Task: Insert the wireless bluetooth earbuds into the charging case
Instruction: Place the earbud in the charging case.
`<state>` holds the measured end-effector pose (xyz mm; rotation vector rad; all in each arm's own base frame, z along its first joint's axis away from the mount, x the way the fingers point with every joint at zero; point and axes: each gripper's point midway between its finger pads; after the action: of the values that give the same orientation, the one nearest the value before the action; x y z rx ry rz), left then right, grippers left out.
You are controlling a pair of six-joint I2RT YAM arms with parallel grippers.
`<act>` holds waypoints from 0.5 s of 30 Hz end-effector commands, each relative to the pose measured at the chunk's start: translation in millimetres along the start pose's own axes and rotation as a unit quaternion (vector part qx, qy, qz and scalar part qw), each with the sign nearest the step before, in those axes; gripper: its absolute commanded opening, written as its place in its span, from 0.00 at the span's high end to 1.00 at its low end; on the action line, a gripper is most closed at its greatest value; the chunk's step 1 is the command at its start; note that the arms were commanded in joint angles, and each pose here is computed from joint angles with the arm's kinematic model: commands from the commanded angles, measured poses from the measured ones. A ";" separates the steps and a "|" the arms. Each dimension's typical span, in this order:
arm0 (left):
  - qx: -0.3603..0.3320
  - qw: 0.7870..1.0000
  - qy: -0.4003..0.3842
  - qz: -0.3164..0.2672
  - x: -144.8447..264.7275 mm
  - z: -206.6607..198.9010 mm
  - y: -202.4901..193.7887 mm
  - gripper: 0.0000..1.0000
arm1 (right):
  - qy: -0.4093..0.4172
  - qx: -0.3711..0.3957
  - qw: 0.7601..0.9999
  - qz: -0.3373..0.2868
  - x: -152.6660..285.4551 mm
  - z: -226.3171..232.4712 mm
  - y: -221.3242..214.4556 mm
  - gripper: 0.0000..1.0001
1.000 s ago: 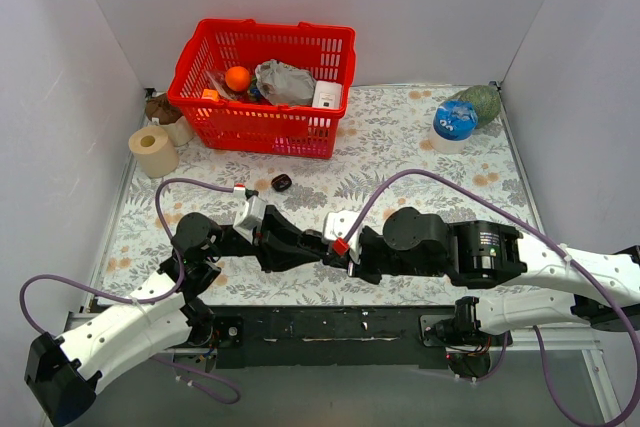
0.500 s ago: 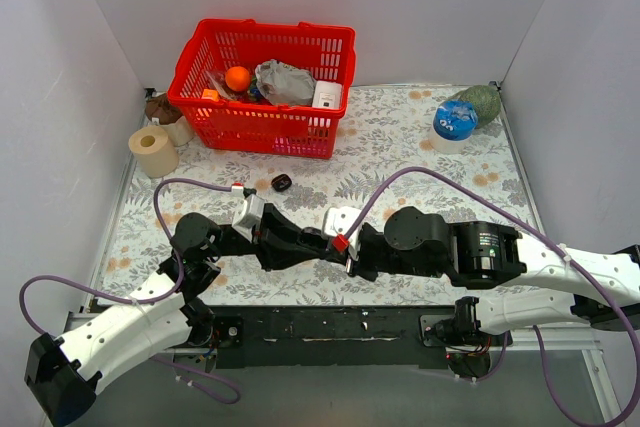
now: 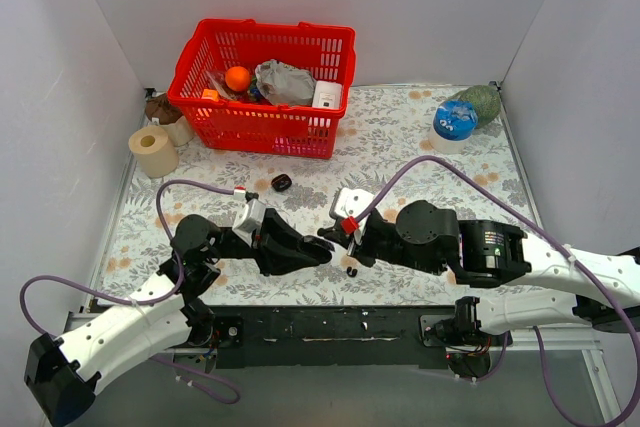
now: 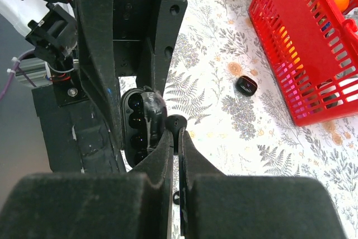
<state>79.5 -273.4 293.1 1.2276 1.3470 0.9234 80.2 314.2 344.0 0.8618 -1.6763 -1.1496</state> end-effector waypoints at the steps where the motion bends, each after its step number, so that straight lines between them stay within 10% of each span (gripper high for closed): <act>1: -0.011 1.000 -0.003 -0.009 0.9 -4.4 5.7 1.00 | -0.011 -0.011 0.999 -0.030 0.2 -4.6 14.9 0.99; 15: 0.029 0.997 0.073 0.008 -2.1 27.2 -2.1 1.00 | 0.015 -0.040 0.994 -0.104 20.1 0.1 40.8 0.99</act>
<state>97.0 -277.5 281.4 1.2517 1.4479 0.9761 77.2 302.4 361.8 0.9289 -1.6100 -1.2613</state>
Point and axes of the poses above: each gripper's point midway between its finger pads, its own x axis back along the fingers, its own z axis along the line the jaws close on, y = z × x, and after that the axes turned 1 degree about -x, right-handed
